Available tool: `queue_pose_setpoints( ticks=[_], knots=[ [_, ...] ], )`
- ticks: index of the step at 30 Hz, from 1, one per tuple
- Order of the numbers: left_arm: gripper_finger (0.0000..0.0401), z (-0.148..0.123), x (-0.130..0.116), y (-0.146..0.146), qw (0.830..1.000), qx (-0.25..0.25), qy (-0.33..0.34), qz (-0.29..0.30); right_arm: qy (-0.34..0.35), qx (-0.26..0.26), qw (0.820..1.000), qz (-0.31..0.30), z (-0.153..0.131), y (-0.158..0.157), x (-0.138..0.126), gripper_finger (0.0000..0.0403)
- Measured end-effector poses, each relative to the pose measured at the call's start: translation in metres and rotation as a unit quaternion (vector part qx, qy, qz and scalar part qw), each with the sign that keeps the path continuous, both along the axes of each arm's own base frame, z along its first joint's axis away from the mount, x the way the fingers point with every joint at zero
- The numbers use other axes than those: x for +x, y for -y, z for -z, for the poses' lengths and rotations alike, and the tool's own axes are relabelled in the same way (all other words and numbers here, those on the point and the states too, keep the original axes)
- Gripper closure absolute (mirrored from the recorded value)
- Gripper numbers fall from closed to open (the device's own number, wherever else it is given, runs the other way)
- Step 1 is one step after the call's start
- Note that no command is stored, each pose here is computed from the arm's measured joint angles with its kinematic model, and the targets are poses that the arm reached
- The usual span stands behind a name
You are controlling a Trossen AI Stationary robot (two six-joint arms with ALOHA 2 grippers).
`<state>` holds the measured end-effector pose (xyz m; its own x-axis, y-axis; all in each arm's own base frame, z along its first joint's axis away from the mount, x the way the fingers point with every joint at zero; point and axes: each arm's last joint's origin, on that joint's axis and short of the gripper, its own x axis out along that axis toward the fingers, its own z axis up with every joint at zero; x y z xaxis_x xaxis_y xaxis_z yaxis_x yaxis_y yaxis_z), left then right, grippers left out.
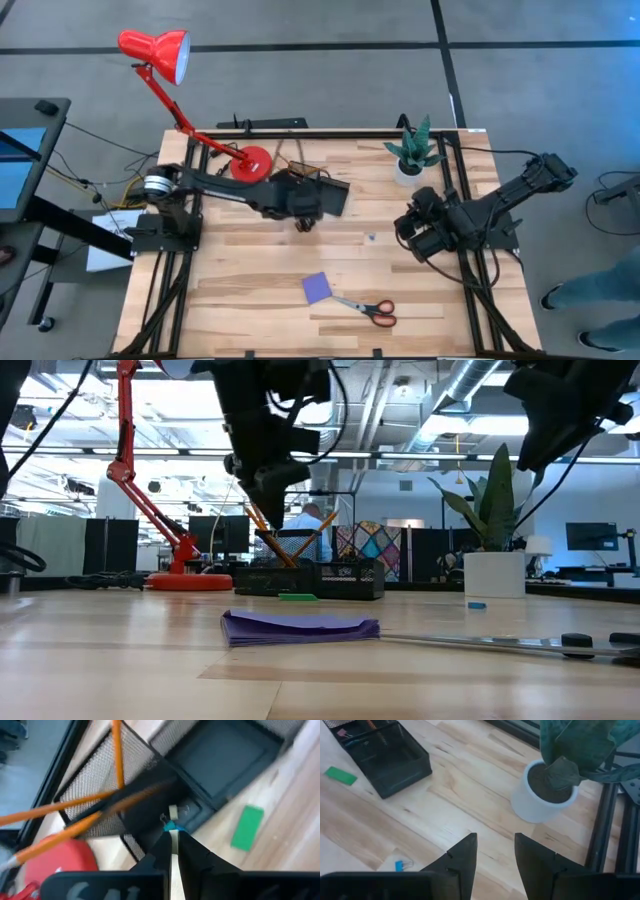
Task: Pick and place office supplies into organizer
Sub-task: Put the yellow binder clip into the black desk organizer, then put the blue binder clip into the black desk organizer
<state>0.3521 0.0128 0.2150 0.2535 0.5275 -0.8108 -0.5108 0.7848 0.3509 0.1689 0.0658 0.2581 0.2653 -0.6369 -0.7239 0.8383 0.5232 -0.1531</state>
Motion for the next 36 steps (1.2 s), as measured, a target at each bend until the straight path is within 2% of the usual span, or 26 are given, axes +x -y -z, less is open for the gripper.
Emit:
queue_pose_setpoints(
  ticks=[5,9,16,19,22,36],
  knots=[
    [0.0399,-0.007,-0.018,-0.018,0.997,-0.028,0.073,0.004,0.004,0.002,1.000,0.002,0.000,0.000,0.001,0.0276],
    [0.0399,0.007,-0.030,-0.029,0.995,-0.049,0.090,0.001,0.007,0.003,1.000,0.008,0.000,0.002,0.002,0.0276],
    [0.0399,0.037,-0.041,-0.041,0.992,-0.049,0.112,-0.012,0.012,0.006,1.000,0.010,0.000,0.005,0.006,0.0276],
    [0.0399,0.042,-0.045,-0.045,0.993,-0.056,0.107,-0.016,0.015,0.007,1.000,0.012,0.000,0.006,0.007,0.0276],
    [0.0394,0.041,-0.044,-0.048,0.993,-0.036,0.114,-0.026,0.015,0.008,1.000,0.014,0.000,0.007,0.008,0.0276],
    [0.0336,0.044,-0.045,-0.056,0.992,-0.058,0.111,-0.024,0.035,0.019,0.999,0.011,0.000,0.004,0.011,0.0276]
  ],
)
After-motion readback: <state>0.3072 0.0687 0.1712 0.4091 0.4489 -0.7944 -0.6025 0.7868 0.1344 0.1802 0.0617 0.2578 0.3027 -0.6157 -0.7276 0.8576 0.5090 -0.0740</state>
